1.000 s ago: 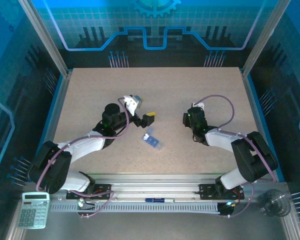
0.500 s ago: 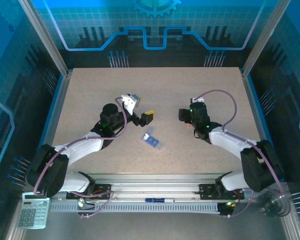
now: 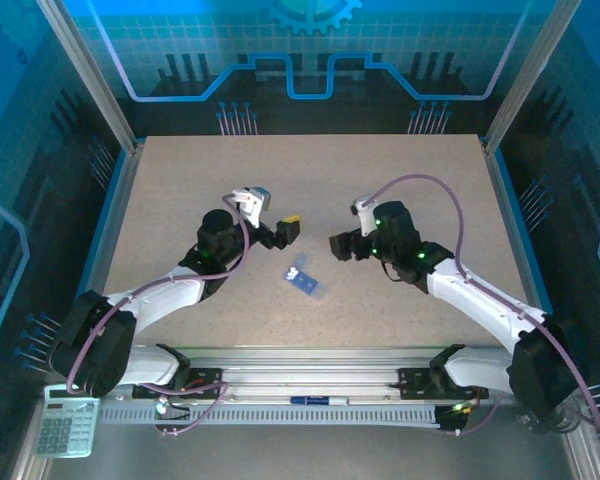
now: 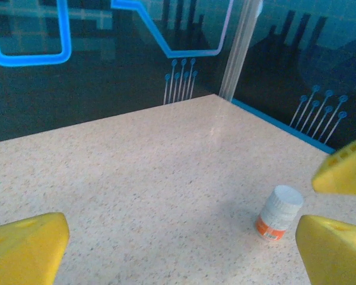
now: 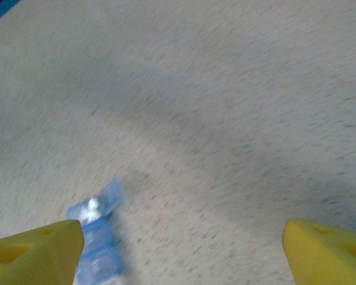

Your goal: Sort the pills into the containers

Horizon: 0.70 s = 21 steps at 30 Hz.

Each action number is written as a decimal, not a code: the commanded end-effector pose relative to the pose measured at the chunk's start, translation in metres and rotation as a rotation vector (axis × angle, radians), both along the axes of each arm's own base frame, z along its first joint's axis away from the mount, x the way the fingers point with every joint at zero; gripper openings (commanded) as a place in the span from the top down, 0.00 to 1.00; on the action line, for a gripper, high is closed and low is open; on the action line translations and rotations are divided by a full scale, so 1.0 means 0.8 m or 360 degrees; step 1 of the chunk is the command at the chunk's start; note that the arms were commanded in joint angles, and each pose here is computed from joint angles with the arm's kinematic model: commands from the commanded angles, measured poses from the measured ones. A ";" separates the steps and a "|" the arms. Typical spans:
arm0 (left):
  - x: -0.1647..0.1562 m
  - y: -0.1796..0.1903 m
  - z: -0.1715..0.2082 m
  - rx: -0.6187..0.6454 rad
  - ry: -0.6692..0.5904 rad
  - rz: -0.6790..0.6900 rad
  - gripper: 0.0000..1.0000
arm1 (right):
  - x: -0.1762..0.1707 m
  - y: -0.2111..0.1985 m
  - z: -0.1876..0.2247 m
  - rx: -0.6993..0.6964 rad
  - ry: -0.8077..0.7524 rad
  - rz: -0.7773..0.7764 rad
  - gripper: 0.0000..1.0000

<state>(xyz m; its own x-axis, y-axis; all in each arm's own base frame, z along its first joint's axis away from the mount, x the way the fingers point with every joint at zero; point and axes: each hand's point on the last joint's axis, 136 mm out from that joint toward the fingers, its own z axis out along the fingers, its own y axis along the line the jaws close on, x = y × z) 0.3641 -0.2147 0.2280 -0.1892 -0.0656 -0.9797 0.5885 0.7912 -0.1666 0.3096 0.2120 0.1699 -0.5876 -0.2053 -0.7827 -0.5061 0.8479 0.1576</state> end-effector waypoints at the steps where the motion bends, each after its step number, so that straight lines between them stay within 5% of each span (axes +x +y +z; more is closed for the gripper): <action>1: 0.012 0.021 0.020 -0.0026 0.0010 0.0146 0.01 | -0.039 0.029 -0.043 -0.0118 0.0172 0.0262 0.10; 9: 0.023 0.057 0.020 -0.0027 0.0070 0.0363 0.01 | -0.068 0.071 -0.121 -0.0374 0.0341 0.0415 0.06; 21: 0.021 0.070 0.018 -0.0073 0.0096 0.0397 0.01 | -0.067 0.096 -0.166 -0.0494 0.0429 0.0464 0.05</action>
<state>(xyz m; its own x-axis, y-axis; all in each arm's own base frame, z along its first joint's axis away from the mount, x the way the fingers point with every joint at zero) 0.3805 -0.1639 0.2259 -0.2499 -0.1336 -0.9590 0.3760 0.8993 -0.2232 0.2475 0.2793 0.0327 -0.6670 -0.5774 -0.4709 -0.6926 0.7135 0.1060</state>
